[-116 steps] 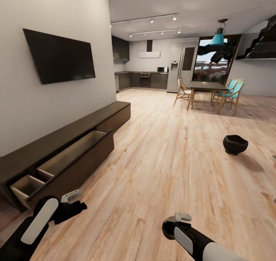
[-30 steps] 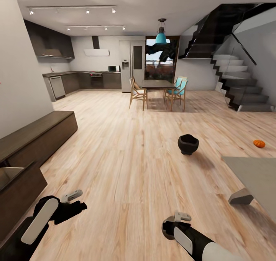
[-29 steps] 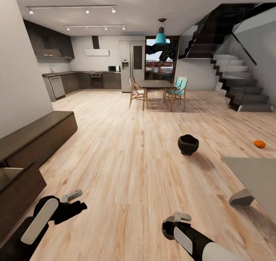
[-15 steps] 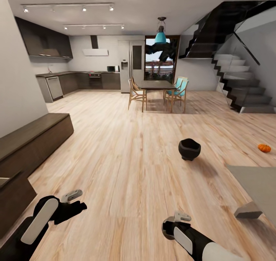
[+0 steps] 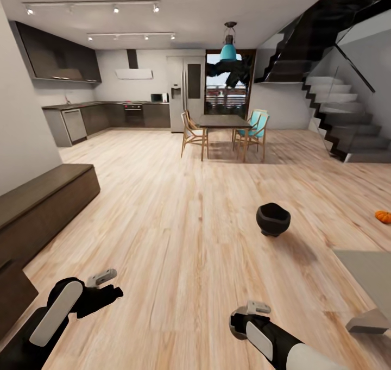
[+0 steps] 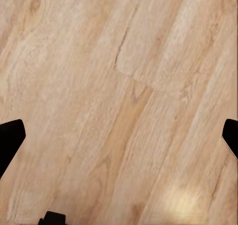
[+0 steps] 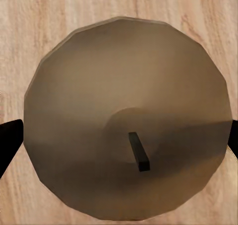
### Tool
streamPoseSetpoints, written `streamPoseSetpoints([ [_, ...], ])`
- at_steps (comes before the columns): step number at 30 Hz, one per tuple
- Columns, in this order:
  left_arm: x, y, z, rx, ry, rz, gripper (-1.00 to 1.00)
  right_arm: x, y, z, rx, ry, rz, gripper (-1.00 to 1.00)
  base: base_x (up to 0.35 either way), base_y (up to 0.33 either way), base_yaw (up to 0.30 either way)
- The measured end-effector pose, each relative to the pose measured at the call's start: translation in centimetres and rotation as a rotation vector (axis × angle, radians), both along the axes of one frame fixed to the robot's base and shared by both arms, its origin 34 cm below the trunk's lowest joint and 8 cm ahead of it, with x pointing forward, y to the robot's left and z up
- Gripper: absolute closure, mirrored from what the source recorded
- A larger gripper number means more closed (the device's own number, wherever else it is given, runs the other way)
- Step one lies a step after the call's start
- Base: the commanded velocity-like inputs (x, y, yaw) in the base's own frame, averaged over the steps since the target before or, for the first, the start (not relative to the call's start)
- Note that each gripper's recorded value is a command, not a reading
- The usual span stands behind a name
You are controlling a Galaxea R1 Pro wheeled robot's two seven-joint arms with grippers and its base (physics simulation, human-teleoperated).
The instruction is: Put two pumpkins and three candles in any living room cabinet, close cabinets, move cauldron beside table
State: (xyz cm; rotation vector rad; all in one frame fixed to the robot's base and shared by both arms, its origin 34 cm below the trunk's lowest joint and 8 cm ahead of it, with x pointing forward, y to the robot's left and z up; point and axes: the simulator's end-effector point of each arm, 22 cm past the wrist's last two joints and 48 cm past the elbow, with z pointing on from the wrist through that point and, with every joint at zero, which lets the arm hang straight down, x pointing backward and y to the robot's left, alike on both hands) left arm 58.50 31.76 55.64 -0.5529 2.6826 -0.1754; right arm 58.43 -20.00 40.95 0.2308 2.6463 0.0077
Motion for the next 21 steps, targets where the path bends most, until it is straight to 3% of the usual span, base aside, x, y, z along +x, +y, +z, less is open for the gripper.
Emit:
streamPoseSetpoints([
  [21, 0.00, 0.00, 0.00, 0.000, 0.000, 0.000, -1.00, 0.00, -0.04, -0.01, -0.001, 0.000, -0.001, 1.00, 0.303, 0.000, 0.000],
])
